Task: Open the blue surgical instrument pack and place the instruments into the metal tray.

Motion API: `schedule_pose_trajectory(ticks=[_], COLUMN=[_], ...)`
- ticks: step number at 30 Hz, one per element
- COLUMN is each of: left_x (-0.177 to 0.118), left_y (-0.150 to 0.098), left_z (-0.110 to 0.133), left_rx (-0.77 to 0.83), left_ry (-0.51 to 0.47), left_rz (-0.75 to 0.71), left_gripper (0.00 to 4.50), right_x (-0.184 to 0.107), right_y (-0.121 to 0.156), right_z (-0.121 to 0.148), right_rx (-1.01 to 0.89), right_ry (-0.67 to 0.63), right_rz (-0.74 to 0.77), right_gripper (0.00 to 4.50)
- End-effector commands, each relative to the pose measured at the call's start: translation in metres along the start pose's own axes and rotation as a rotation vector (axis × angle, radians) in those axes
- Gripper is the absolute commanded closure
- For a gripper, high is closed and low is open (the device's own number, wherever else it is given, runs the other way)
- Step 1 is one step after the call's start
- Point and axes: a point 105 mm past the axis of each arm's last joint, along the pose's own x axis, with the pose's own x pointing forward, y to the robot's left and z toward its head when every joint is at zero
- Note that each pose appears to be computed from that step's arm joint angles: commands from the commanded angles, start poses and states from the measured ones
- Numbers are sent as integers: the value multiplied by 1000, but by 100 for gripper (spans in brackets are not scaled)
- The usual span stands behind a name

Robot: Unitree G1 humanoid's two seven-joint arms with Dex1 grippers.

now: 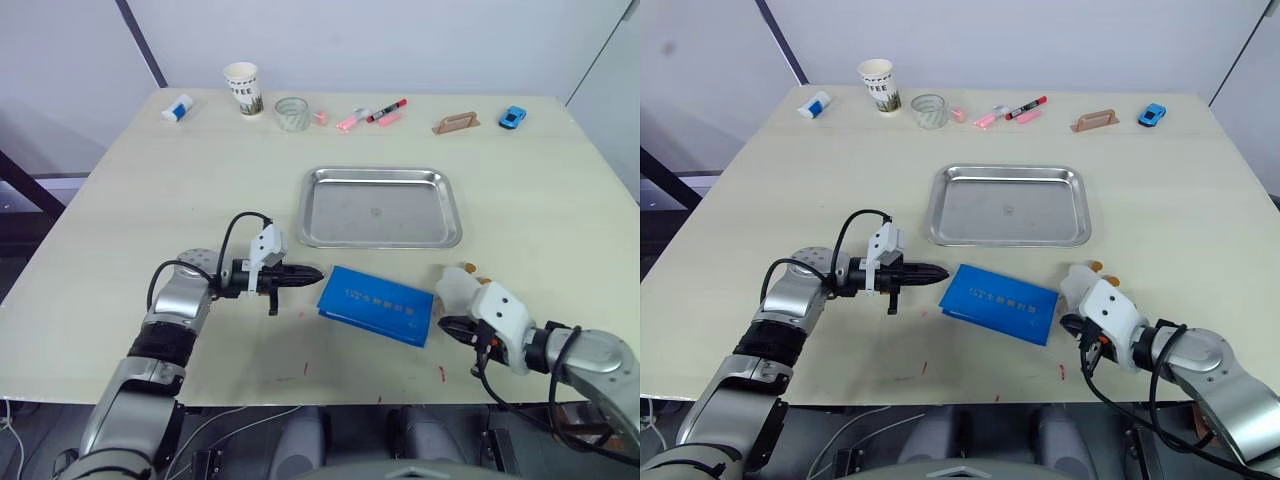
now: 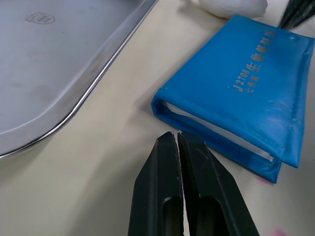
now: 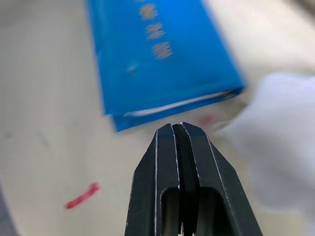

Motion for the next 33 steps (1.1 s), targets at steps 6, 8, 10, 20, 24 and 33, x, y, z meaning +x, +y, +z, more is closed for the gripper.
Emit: schedule_pose_trajectory(ticks=[6,8,10,20,24,33], left_x=[19,23,26,29,27,21], left_y=[-4,-6,-7,-18,-23,-33], left_z=[14,17,19,26,25,16], left_rx=[50,51,50,46,42,6], left_ry=[-42,-55,-64,-78,-73,-67], left_rz=[-50,-62,-67,-76,-67,-23], left_gripper=[436,436,436,436,436,436], right_x=[0,5,12,30,30,34], right_y=[1,0,1,-1,-9,-21], right_z=[-9,-8,-6,7,6,3], right_rx=[-37,-40,-47,-90,-112,-188], right_ry=[56,54,44,-21,-21,-15], right_rz=[-2,0,8,39,37,55], right_gripper=[450,450,450,450,450,450])
